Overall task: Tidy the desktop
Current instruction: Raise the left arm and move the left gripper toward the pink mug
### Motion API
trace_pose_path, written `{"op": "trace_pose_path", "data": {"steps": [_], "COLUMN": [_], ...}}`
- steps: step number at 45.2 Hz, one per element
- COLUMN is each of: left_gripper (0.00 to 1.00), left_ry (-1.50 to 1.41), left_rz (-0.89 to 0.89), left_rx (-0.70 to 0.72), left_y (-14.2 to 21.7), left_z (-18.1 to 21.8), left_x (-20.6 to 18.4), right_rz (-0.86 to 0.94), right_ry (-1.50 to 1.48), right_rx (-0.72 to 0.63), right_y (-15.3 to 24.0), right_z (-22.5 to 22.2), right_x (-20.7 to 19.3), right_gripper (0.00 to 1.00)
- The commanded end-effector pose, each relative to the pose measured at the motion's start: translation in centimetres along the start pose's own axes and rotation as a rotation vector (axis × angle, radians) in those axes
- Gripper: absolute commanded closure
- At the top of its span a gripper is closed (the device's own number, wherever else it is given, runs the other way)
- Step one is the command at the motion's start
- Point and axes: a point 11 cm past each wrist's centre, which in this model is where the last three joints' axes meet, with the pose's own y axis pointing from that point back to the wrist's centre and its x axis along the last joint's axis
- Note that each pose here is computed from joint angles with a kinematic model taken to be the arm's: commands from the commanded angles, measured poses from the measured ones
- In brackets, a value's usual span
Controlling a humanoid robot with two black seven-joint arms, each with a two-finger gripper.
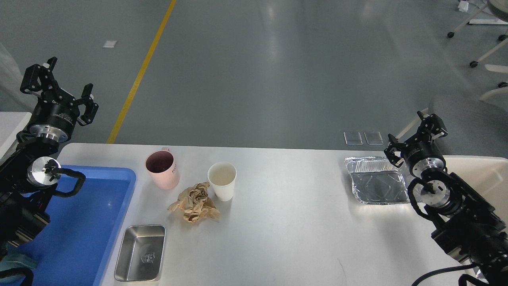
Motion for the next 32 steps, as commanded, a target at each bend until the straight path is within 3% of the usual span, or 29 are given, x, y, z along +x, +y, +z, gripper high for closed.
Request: {"op": "trace_pose_path", "data": {"steps": [1, 32], "left_gripper": [0.03, 0.03], "left_ry": [-0.008, 0.002], "left_rz": [0.012, 0.011], "left_rx": [0.007, 0.01], "left_y": [0.07, 0.27], "left_z": [-0.12, -0.44], "left_x": [0.18, 0.27], "right_rz": [0.002, -0.009], "right_ry": [0.001, -0.005], "right_rx": [-0.006, -0.003], "right_y": [0.15, -0.25], "right_z": [0.26, 0.27], "right_x": [0.2, -0.73], "right_gripper": [0.0, 0.0]}}
